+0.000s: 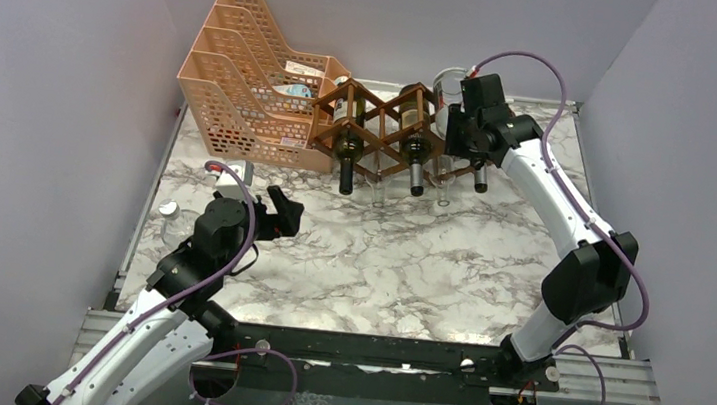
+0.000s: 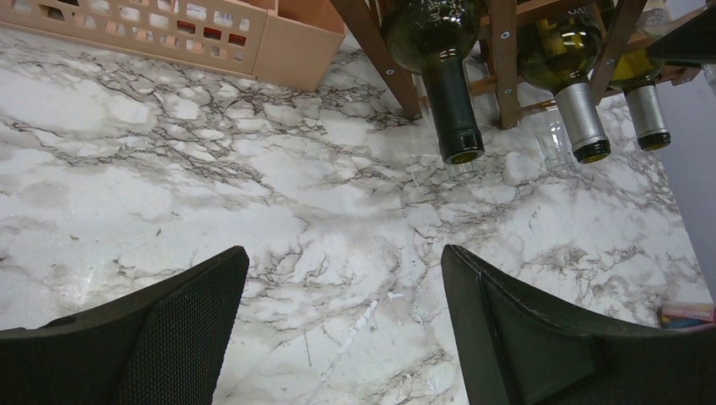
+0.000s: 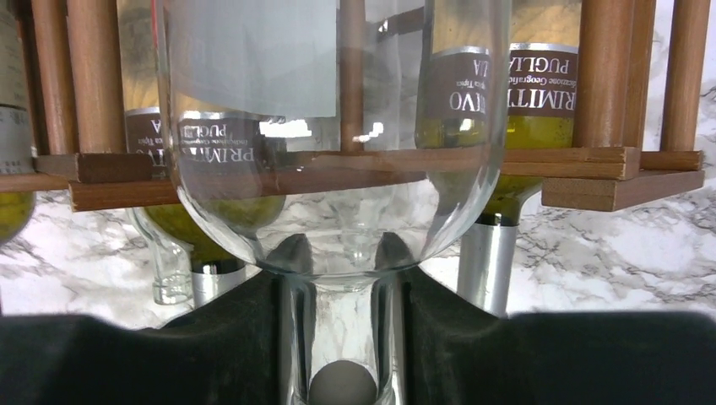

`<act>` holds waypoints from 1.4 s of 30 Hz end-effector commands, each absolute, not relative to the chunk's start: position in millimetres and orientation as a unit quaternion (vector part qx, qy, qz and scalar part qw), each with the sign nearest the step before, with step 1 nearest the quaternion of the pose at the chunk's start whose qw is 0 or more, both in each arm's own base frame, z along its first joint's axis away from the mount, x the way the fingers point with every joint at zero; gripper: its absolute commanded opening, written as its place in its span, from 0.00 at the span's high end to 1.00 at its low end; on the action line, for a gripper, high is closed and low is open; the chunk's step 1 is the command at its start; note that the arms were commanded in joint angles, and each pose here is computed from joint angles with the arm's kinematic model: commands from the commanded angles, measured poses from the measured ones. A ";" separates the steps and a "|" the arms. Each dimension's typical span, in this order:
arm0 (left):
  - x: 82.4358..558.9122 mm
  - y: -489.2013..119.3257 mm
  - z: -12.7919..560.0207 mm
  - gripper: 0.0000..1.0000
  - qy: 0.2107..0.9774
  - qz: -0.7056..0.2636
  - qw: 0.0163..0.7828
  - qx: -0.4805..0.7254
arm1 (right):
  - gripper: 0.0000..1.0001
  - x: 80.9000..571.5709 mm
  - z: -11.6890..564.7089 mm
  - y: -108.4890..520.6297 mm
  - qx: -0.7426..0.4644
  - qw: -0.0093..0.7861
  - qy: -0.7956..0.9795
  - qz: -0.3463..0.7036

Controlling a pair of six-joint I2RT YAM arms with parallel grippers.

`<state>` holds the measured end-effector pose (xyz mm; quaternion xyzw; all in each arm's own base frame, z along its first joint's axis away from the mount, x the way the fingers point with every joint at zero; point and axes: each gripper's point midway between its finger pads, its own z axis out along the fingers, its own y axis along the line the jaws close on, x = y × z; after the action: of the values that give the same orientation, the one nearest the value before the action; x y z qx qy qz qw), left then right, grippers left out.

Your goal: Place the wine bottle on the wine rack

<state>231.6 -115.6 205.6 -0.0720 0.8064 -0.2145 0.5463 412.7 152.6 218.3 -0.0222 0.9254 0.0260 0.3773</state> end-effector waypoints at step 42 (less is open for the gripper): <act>269.5 9.1 327.3 0.01 0.743 0.182 0.634 -0.115 | 0.35 314.1 354.4 178.2 -0.124 0.549 0.789 0.245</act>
<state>280.1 -32.1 310.8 -0.0600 0.7637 0.0952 0.6357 324.6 171.8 348.1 -0.1004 0.8049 0.2213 0.5413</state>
